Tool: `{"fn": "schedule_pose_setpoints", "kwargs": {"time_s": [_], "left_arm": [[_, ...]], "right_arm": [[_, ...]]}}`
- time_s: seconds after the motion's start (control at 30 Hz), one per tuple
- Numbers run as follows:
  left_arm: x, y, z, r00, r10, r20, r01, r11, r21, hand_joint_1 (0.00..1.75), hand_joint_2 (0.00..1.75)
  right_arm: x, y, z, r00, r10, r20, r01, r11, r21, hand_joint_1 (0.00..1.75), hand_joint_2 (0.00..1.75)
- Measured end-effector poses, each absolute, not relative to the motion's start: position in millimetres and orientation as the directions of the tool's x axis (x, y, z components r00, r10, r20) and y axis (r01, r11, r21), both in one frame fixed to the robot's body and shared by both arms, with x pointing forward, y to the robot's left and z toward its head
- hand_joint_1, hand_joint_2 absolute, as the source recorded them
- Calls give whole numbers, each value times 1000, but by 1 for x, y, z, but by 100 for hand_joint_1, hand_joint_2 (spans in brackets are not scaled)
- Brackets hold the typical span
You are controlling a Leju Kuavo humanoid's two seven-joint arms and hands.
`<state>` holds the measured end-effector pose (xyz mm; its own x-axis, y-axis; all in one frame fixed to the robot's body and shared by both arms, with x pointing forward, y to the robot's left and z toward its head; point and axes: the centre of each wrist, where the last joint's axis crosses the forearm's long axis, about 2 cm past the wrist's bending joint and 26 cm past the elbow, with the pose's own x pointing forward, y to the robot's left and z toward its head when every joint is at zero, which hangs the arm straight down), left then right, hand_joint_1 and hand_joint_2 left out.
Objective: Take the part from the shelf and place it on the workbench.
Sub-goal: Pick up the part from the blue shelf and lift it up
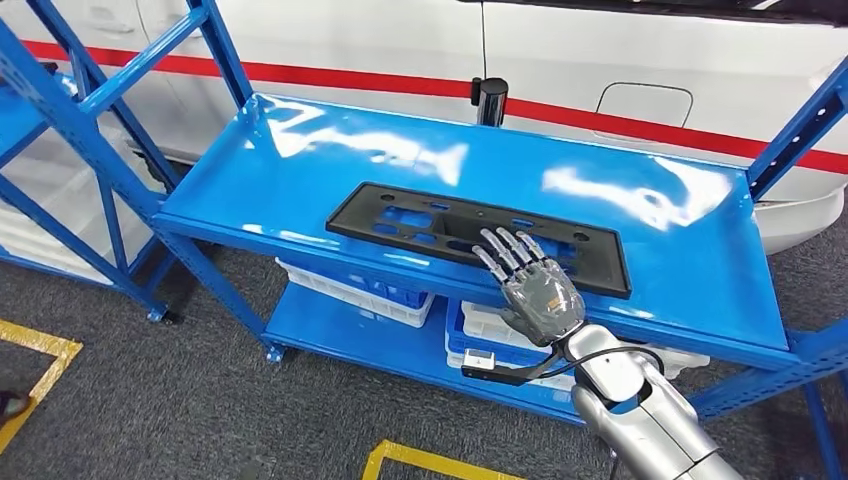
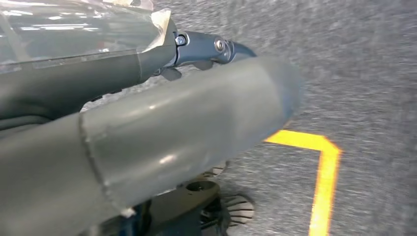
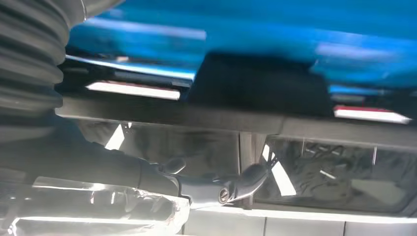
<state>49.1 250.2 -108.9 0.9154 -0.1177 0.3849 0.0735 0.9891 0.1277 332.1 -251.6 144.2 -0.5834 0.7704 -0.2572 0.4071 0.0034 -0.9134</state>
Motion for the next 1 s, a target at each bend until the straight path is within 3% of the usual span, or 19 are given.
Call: {"fn": "schedule_pose_setpoints", "kwargs": {"time_s": [0.37,0.77,0.83,0.9,0.97,1.0], "left_arm": [[47,252,-109,870,-90,484,51,994,93,0,0],[48,244,-109,872,-73,485,33,995,91,0,0],[48,244,-109,872,-72,484,32,995,90,0,0],[47,244,-109,873,-71,483,31,995,90,0,0],[46,245,-109,874,-70,482,30,996,90,0,0],[46,245,-109,874,-70,482,30,996,89,0,0]], "right_arm": [[317,-248,129,-604,761,-237,374,8,-928,0,175],[321,-250,132,-611,756,-236,372,10,-928,0,175],[323,-249,135,-610,756,-239,379,14,-925,69,175],[325,-248,137,-611,755,-238,382,18,-924,149,175],[326,-246,138,-617,752,-231,375,24,-927,148,175],[326,-246,139,-621,750,-227,370,26,-929,139,175]]}}
